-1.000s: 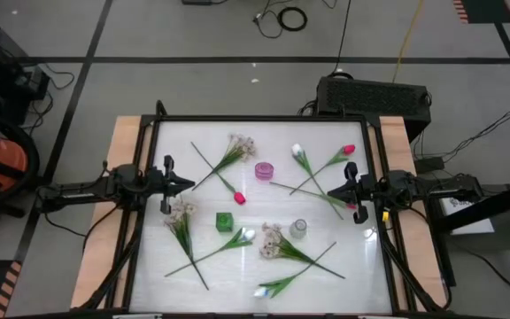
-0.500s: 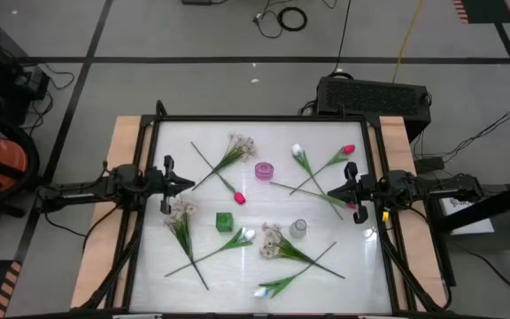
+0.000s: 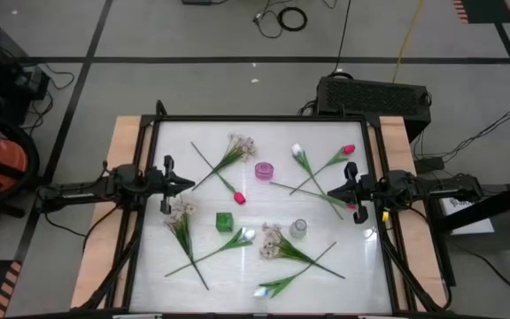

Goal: Sort flowers into vase by color

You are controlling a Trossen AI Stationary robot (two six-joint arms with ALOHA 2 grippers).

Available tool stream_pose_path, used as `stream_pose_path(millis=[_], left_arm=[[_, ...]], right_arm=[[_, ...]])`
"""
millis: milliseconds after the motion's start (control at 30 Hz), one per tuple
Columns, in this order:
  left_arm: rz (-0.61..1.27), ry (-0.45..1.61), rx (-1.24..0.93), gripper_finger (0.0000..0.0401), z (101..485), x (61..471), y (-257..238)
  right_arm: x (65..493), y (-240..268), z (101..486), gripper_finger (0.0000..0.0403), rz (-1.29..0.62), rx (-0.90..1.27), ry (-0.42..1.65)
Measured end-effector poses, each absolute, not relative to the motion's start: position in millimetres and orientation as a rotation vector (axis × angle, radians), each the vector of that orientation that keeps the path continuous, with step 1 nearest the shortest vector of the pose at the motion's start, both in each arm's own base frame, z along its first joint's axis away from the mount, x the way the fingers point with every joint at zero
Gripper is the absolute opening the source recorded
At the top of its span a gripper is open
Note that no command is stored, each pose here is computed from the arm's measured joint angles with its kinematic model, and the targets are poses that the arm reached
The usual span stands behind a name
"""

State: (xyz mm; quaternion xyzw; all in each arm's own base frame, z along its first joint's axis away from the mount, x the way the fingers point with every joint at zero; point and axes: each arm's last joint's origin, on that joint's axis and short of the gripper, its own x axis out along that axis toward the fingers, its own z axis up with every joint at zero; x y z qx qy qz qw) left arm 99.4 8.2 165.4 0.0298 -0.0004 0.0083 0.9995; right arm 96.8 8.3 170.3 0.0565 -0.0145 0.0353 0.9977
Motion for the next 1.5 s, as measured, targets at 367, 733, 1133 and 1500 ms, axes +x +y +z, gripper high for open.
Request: stream_pose_path(millis=[367,733,1133,1500], left_arm=[[0.017,-0.001,0.06,0.0027,165.4,99.4,8.2],[0.017,-0.001,0.06,0.0027,165.4,99.4,8.2],[0.017,-0.001,0.06,0.0027,165.4,99.4,8.2],[0.017,-0.004,0.06,0.0027,165.7,99.4,8.2]], right_arm=[[96.8,8.4,170.3,0.0,0.071,0.113,-0.029],[96.9,8.3,170.6,0.0,0.071,0.174,-0.031],[96.7,6.6,175.8,0.0,0.026,0.34,-0.09],[87.9,4.4,265.0,0.0,-0.015,0.311,-0.159]])
